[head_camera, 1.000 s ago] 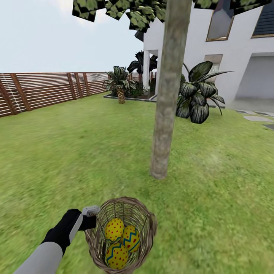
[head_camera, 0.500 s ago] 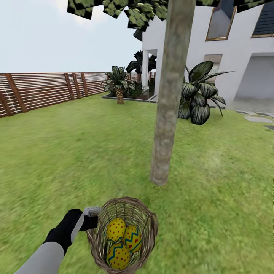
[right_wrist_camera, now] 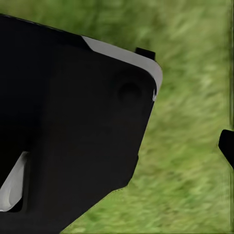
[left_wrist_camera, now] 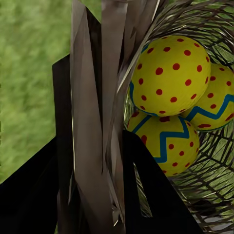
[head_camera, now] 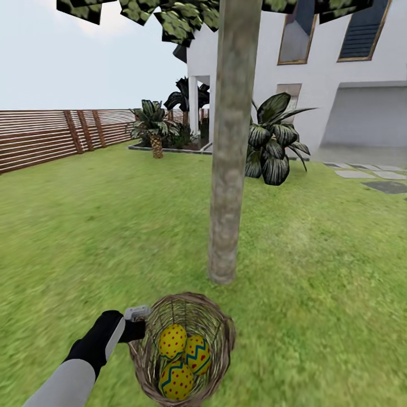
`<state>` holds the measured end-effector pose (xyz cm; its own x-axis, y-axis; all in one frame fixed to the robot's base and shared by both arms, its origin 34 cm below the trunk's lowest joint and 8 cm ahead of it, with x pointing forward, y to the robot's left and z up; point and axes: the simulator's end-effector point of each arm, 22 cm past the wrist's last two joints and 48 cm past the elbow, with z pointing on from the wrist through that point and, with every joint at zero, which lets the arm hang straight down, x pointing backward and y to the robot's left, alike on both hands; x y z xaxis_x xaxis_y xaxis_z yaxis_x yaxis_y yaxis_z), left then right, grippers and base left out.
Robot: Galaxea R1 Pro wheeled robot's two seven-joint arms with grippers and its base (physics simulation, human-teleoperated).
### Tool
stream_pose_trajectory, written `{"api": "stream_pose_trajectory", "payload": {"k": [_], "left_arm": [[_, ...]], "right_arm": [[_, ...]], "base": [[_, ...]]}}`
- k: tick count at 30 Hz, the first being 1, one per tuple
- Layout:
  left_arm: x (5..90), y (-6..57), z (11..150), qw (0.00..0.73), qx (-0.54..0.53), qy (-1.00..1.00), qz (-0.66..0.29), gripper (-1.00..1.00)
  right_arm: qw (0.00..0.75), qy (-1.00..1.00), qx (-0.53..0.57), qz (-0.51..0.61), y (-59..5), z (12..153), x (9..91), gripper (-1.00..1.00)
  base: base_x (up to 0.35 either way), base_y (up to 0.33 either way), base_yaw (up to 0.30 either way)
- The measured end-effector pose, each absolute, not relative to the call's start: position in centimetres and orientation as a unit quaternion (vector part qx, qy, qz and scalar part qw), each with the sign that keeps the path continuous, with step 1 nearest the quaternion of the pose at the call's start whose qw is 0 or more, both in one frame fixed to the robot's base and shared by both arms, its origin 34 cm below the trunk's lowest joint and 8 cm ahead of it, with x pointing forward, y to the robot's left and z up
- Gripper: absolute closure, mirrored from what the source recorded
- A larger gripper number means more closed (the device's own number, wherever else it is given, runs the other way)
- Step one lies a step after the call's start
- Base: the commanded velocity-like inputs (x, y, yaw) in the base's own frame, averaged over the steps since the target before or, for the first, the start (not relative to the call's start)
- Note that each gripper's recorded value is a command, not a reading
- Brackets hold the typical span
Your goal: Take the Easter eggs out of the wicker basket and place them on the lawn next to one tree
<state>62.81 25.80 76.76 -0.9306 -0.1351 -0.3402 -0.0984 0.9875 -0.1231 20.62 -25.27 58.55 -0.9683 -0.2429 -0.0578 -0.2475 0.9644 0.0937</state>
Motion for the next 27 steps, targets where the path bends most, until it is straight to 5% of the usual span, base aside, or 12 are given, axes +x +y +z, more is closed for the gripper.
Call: {"api": "stream_pose_trajectory", "payload": {"k": [17,27], "left_arm": [[62.77,25.85,76.73,0.176,-0.058,0.981,-0.050,1.00],[62.81,25.76,76.68,0.176,-0.059,0.981,-0.053,1.00]], "right_arm": [[0.024,0.991,-0.125,0.050,-25.14,58.55,20.71,-1.00],[0.018,0.991,-0.124,0.054,-25.55,58.57,20.58,-1.00]], "base": [[0.321,0.000,0.000],[0.019,0.000,0.000]]}}
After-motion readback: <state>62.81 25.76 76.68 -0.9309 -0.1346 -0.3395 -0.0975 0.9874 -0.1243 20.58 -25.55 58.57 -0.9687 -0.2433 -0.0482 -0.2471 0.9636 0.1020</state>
